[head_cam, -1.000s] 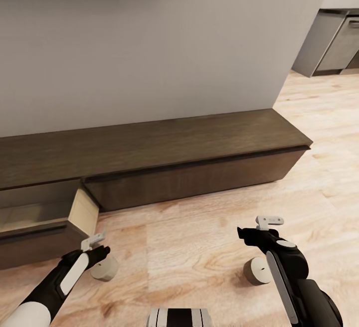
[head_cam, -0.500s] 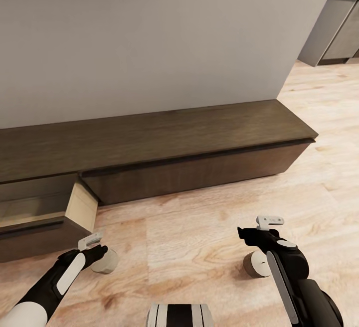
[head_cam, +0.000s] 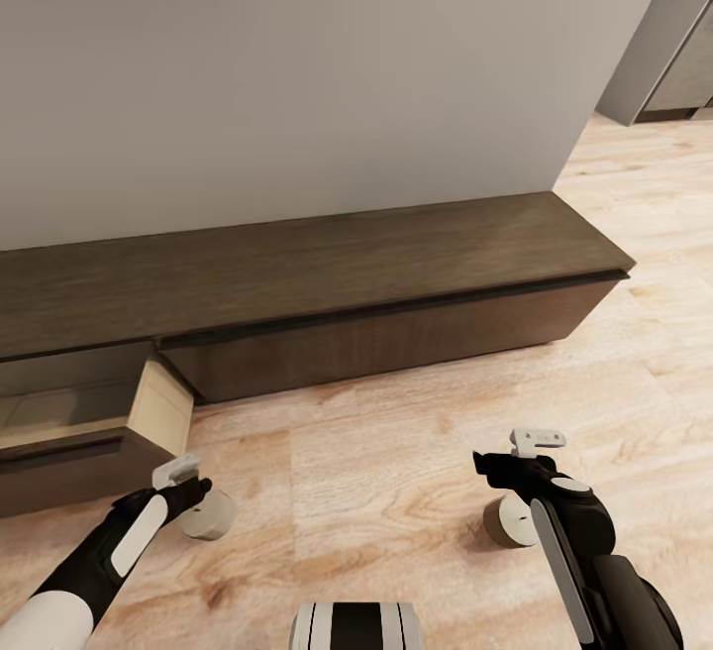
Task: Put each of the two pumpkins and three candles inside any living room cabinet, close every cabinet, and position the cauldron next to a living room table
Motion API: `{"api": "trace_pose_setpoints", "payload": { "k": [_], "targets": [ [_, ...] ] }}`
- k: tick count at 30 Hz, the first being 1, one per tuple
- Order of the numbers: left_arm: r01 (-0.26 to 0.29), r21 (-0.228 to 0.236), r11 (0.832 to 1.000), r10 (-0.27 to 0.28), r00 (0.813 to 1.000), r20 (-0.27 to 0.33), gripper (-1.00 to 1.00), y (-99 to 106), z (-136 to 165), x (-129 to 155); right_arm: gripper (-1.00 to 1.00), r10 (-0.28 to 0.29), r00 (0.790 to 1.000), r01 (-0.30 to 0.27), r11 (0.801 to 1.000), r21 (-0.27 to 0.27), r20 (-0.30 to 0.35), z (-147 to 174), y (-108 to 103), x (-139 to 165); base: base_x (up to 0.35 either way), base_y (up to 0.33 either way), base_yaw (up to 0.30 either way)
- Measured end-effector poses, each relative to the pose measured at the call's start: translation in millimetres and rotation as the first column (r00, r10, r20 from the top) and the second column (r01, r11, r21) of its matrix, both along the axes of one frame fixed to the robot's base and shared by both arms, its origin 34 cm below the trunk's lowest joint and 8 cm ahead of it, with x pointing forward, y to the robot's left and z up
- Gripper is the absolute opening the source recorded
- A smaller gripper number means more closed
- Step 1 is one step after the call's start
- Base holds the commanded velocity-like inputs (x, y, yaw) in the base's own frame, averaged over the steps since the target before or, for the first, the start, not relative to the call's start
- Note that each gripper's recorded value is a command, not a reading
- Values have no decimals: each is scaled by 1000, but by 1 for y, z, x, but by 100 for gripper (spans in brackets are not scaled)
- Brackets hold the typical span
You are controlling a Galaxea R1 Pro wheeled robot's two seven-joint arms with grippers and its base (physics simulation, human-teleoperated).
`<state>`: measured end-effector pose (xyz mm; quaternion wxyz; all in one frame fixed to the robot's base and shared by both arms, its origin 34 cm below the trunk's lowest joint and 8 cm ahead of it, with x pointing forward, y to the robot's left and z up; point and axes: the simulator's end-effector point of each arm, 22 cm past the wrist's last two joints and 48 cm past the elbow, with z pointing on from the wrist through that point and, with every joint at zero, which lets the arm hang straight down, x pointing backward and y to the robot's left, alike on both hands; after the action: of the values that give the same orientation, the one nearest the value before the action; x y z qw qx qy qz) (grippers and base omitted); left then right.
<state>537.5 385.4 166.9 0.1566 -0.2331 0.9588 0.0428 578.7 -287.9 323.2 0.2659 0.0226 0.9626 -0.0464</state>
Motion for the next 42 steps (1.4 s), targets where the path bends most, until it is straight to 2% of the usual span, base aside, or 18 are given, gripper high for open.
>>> {"api": "trace_pose_setpoints", "payload": {
  "k": [10,15,19,42],
  "targets": [
    [-2,-3,1000,2,1000,-28,100,-1,-14,-10,100,0,1000,0,1000,-1,-29,-15,0,-5,0,0,0],
    [11,-41,999,-11,1000,-6,100,-13,-13,-2,100,0,1000,0,1000,0,-29,-15,0,-5,0,0,0],
    [16,-53,998,-16,1000,1,100,-16,-13,0,100,1,1000,-1,1000,0,-29,-15,0,-5,0,0,0],
    [16,-50,999,-18,999,-49,100,-13,-37,-17,100,1,997,-1,1000,0,-81,-42,0,-16,0,0,0]
  ]
}}
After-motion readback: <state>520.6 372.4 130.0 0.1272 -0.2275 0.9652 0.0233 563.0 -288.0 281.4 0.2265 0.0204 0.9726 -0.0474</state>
